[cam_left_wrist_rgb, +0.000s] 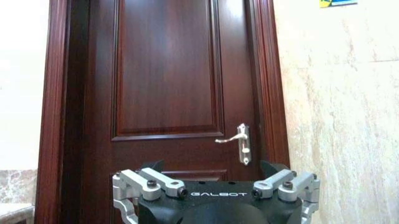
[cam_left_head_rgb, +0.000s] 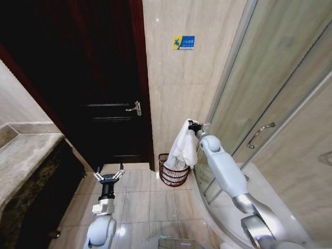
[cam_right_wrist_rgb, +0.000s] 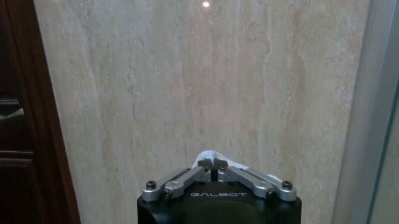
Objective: Discard the used towel into the hamper.
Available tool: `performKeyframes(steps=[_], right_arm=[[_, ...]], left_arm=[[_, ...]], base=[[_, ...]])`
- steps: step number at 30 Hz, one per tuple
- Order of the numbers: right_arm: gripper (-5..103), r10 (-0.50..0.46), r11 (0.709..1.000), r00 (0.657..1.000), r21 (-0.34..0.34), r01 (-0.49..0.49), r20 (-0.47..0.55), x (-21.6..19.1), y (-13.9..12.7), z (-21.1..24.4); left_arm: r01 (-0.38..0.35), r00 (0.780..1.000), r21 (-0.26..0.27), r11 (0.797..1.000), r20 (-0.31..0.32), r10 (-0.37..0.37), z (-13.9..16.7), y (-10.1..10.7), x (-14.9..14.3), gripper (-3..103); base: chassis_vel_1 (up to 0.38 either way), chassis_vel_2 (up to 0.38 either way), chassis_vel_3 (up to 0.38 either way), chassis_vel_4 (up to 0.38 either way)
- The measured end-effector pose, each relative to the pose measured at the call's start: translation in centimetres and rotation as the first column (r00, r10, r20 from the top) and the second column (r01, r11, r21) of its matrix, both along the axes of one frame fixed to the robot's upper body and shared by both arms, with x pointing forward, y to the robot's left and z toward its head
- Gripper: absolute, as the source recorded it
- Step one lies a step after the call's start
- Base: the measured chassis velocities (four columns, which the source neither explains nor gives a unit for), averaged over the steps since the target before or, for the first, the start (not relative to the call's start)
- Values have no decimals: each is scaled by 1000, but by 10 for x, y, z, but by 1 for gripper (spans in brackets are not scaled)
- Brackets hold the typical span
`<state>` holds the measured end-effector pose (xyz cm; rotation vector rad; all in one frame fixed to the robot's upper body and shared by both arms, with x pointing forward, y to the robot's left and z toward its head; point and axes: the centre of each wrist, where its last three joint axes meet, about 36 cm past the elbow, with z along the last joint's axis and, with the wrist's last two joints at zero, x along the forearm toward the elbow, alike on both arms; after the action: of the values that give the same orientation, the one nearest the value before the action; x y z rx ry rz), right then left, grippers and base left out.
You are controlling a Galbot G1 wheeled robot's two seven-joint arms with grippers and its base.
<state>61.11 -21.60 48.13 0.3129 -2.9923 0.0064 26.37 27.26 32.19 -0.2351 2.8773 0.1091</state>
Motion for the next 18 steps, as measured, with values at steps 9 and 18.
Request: performKeyframes(steps=[9,18], right_arm=[[1,-2,1000,1000,1,2,-2,-1,-6,-1],[1,-7,1000,1000,6,7,8,-10,-9,-6]], left_arm=[[9,1000,5,1000,0,-9,0,1,0,100],[15,1000,8,1000,-5,-15,-4,-2,2,100]], base=[[0,0,0,0],[0,0,0,0]])
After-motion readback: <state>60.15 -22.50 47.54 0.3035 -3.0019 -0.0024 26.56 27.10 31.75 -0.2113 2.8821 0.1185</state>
